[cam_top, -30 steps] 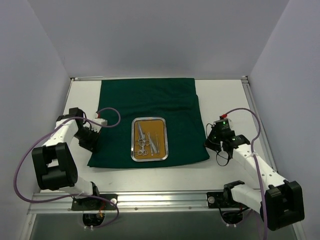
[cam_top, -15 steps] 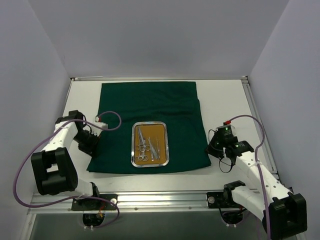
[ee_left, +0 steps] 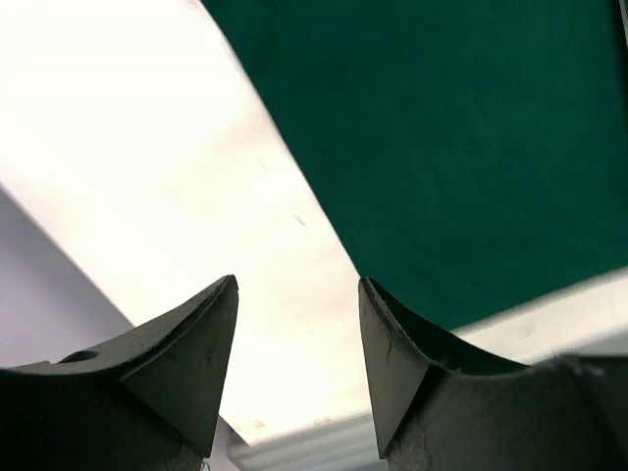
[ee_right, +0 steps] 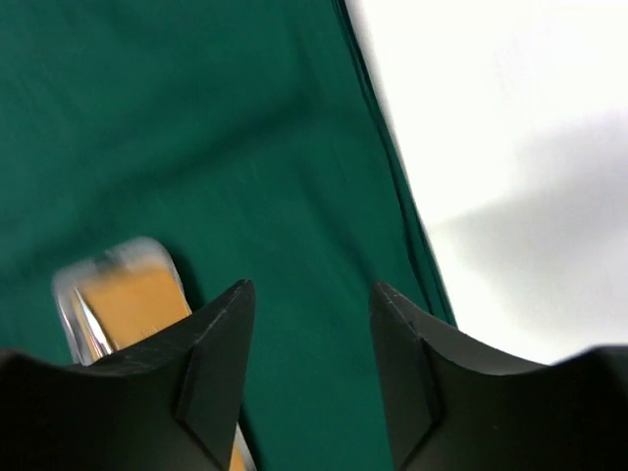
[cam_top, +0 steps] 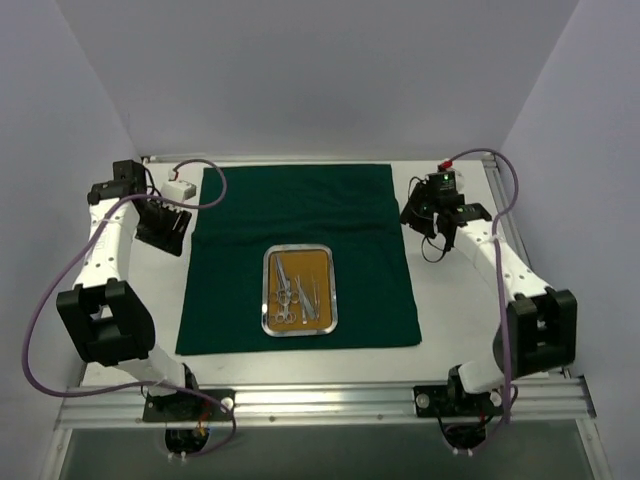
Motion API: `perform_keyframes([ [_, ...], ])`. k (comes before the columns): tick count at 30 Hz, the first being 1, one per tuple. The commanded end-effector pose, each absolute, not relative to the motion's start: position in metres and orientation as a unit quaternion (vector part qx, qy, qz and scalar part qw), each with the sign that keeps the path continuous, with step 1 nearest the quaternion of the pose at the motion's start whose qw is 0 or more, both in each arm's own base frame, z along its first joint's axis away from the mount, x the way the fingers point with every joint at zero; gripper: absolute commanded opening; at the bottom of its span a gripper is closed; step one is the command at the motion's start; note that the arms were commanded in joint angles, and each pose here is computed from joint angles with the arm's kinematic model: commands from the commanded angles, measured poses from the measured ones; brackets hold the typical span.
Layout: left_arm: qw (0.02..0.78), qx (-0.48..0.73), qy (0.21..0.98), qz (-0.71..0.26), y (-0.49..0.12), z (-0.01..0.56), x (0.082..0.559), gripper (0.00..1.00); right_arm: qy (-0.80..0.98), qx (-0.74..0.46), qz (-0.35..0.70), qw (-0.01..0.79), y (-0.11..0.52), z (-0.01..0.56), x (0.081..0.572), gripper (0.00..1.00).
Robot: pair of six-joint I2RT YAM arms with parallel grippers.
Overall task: Open and lay out the surgical kit
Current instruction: Move the surgical kit at the center of the board, then smooth out the surgical kit at the center of the board.
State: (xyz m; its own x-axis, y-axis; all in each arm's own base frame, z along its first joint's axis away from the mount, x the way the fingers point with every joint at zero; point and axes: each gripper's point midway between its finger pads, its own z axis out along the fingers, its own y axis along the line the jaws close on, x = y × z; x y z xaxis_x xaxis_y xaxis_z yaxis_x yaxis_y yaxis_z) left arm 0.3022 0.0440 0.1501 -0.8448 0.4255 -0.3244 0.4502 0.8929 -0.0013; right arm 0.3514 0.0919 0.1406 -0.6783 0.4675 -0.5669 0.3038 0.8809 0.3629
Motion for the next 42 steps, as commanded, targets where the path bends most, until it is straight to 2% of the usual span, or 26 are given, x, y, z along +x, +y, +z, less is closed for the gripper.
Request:
perform_keyframes([
  [1,0.222,0.177,0.958,-0.035,0.044,0.158,0.376,0.61,0.896,0.186,0.124,0.383,0.076,0.153,0.448,0.42],
  [2,0.232,0.154,0.960,-0.039,0.041,0.160,0.391,0.62,0.897,0.170,0.125,0.389,0.076,0.154,0.465,0.40],
  [3,0.244,0.148,0.958,-0.042,0.040,0.159,0.415,0.63,0.911,0.166,0.112,0.360,0.076,0.122,0.482,0.40],
  [4,0.265,0.146,0.952,-0.038,0.035,0.160,0.435,0.63,0.915,0.158,0.106,0.356,0.077,0.116,0.496,0.40],
  [5,0.274,0.132,0.952,-0.037,0.032,0.159,0.449,0.64,0.910,0.144,0.107,0.373,0.079,0.138,0.521,0.40],
  [6,0.278,0.129,0.951,-0.030,0.031,0.152,0.470,0.65,0.924,0.143,0.098,0.341,0.080,0.101,0.534,0.41],
  [7,0.286,0.123,0.950,-0.010,0.034,0.149,0.485,0.66,0.926,0.139,0.101,0.337,0.083,0.096,0.545,0.43],
  [8,0.285,0.121,0.951,-0.005,0.028,0.145,0.496,0.68,0.916,0.137,0.108,0.360,0.085,0.116,0.569,0.45],
  [9,0.264,0.117,0.957,-0.004,0.028,0.119,0.506,0.70,0.923,0.142,0.101,0.343,0.084,0.086,0.579,0.46],
  [11,0.277,0.098,0.956,-0.009,0.029,0.123,0.530,0.75,0.919,0.145,0.100,0.352,0.081,0.078,0.600,0.49],
  [12,0.254,0.089,0.963,-0.021,0.030,0.095,0.537,0.77,0.916,0.147,0.104,0.358,0.080,0.069,0.617,0.50],
  [14,0.278,0.067,0.957,-0.041,0.032,0.105,0.560,0.83,0.912,0.145,0.134,0.360,0.085,0.061,0.632,0.51],
  [15,0.262,0.058,0.962,-0.042,0.035,0.080,0.566,0.85,0.911,0.145,0.143,0.357,0.088,0.046,0.640,0.52],
  [17,0.284,0.041,0.958,-0.024,0.041,0.085,0.585,0.85,0.908,0.149,0.165,0.355,0.097,0.033,0.647,0.52],
  [18,0.270,0.040,0.962,-0.027,0.040,0.064,0.587,0.86,0.910,0.152,0.172,0.344,0.100,0.014,0.647,0.51],
  [20,0.276,0.031,0.960,-0.030,0.038,0.060,0.595,0.87,0.910,0.157,0.194,0.332,0.109,-0.006,0.647,0.51],
  [24,0.252,0.040,0.966,-0.052,0.020,0.027,0.593,0.87,0.906,0.172,0.202,0.328,0.111,-0.023,0.650,0.48],
  [27,0.239,0.037,0.967,-0.076,0.011,0.013,0.590,0.72,0.897,0.188,0.217,0.336,0.113,-0.022,0.657,0.33],
  [28,0.239,0.038,0.966,-0.094,0.005,0.011,0.591,0.62,0.895,0.193,0.222,0.336,0.114,-0.023,0.658,0.22],
  [29,0.242,0.039,0.964,-0.106,0.001,0.012,0.592,0.45,0.888,0.196,0.229,0.347,0.114,-0.019,0.663,0.16],
  [30,0.245,0.043,0.961,-0.118,-0.004,0.010,0.593,0.37,0.883,0.208,0.236,0.348,0.114,-0.019,0.666,0.03],
  [31,0.250,0.045,0.959,-0.129,-0.008,0.012,0.595,0.26,0.878,0.217,0.241,0.352,0.110,-0.017,0.669,0.00],
  [32,0.253,0.044,0.958,-0.131,-0.008,0.013,0.597,0.05,0.871,0.225,0.249,0.360,0.107,-0.015,0.674,0.00],
  [33,0.263,0.044,0.955,-0.130,-0.008,0.017,0.601,0.03,0.863,0.243,0.260,0.360,0.107,-0.012,0.677,0.00],
  [37,0.299,0.037,0.949,-0.090,0.008,0.034,0.616,0.02,0.834,0.264,0.287,0.390,0.102,0.013,0.691,0.00],
  [42,0.325,-0.018,0.944,-0.054,0.038,0.046,0.628,0.02,0.810,0.295,0.246,0.442,0.076,0.048,0.704,0.00],
])
